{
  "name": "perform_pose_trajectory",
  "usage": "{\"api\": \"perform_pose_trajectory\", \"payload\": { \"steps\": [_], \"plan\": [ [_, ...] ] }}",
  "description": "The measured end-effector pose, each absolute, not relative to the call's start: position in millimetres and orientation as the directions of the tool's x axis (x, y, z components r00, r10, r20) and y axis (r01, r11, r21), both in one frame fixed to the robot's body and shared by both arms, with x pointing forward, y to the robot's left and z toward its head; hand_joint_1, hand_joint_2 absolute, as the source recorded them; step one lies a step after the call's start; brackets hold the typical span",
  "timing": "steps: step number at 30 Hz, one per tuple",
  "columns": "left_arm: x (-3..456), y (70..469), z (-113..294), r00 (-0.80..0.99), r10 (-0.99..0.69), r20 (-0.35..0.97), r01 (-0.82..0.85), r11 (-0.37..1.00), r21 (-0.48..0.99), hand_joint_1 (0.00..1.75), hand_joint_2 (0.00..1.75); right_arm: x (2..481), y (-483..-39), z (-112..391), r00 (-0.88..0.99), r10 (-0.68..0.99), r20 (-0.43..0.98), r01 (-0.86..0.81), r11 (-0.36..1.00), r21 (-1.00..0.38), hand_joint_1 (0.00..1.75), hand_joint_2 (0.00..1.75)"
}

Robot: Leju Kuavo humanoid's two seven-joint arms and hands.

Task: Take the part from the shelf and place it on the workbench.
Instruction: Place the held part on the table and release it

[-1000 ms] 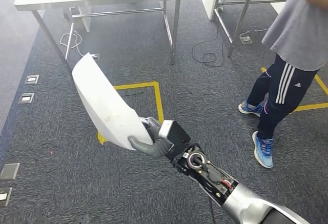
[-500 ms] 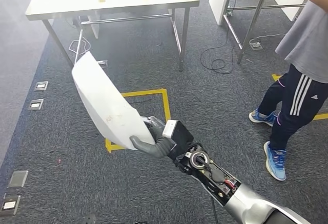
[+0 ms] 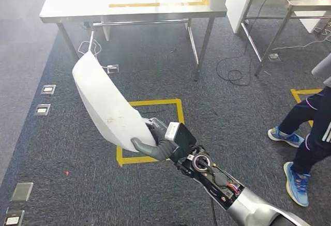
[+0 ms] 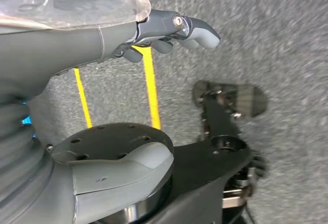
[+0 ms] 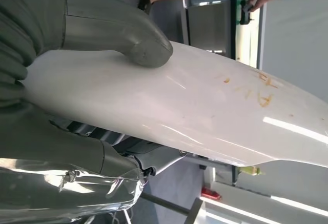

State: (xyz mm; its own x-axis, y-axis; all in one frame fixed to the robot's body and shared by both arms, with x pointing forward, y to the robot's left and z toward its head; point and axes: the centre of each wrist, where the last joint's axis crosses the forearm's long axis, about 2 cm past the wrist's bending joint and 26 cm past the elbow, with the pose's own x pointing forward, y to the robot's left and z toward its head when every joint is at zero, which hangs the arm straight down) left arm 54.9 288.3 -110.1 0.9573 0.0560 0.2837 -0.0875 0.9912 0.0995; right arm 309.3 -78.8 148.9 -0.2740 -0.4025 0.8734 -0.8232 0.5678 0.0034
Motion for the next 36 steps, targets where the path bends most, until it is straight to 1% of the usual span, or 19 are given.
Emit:
{"api": "perform_pose_trajectory", "payload": {
  "steps": [5,10,22,36],
  "plan": [
    [54.5,282.7,-110.0,0.957,0.071,0.280,-0.102,0.990,0.096,0.00,1.75,305.5,-81.0,142.9,-0.259,-0.391,0.883,-0.823,0.568,0.010,1.75,1.75],
    [61.2,284.5,-109.1,0.952,0.072,0.297,-0.106,0.989,0.100,0.00,1.75,309.3,-77.2,153.0,-0.281,-0.406,0.870,-0.826,0.563,-0.004,1.75,1.75],
    [63.3,287.5,-108.9,0.948,0.053,0.314,-0.086,0.992,0.091,0.00,1.75,305.8,-76.5,152.6,-0.281,-0.400,0.872,-0.820,0.572,-0.001,1.75,1.75],
    [60.5,285.5,-109.2,0.953,0.081,0.292,-0.112,0.989,0.092,0.00,1.75,302.7,-75.8,152.1,-0.273,-0.403,0.873,-0.824,0.566,0.003,1.75,1.75]
  ]
}}
